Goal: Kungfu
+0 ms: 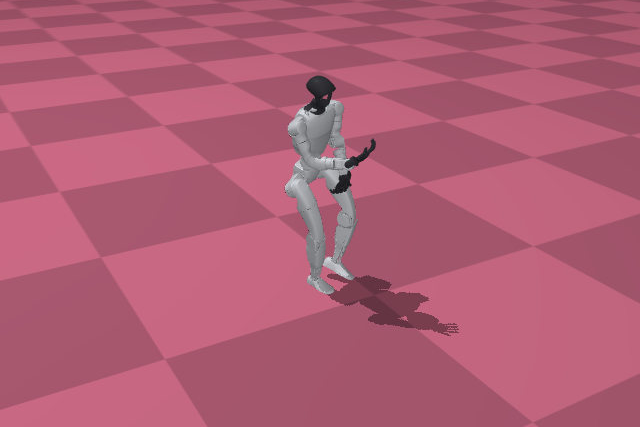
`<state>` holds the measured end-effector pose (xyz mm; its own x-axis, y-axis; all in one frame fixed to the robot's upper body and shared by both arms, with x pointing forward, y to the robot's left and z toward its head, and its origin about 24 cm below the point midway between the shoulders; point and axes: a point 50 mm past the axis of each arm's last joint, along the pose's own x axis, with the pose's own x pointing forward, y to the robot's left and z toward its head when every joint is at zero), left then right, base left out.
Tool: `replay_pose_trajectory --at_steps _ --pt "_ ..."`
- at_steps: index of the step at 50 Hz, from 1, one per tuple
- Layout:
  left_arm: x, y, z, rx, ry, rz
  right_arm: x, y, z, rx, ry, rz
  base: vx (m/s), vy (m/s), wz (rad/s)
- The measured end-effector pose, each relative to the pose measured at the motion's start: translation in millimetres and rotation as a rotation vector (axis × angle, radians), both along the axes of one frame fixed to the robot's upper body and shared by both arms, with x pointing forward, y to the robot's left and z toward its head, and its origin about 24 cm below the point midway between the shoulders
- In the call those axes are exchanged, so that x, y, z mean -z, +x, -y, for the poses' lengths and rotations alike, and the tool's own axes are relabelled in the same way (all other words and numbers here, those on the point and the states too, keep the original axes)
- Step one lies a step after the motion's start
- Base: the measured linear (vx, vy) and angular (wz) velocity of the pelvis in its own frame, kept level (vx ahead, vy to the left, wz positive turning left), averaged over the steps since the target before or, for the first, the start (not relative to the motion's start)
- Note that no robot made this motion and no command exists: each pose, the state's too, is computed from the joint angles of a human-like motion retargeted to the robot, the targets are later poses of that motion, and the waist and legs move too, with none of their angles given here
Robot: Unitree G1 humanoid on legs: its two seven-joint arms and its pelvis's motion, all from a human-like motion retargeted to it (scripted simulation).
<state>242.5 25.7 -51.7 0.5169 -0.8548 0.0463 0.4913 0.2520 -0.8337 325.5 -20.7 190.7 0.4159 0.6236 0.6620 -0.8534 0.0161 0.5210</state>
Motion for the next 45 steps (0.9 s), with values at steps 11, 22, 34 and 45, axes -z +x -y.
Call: replay_pose_trajectory --at_steps 11,22,34,45 --pt "-19 41 -200 -0.556 0.905 0.31 -213 -100 188 1.299 0.254 1.001 0.23 -0.16 0.45" --pt "-52 -16 -346 -1.294 1.455 0.213 -193 -221 187 1.94 0.737 1.355 0.03 -0.09 -0.56" --pt "-4 -50 -284 -1.565 1.257 0.066 -180 -220 193 1.927 0.683 1.361 0.1 0.12 -0.14" --pt "17 -65 -259 -1.515 1.2 -0.024 -182 -222 189 1.882 0.613 1.437 0.07 0.11 0.69"
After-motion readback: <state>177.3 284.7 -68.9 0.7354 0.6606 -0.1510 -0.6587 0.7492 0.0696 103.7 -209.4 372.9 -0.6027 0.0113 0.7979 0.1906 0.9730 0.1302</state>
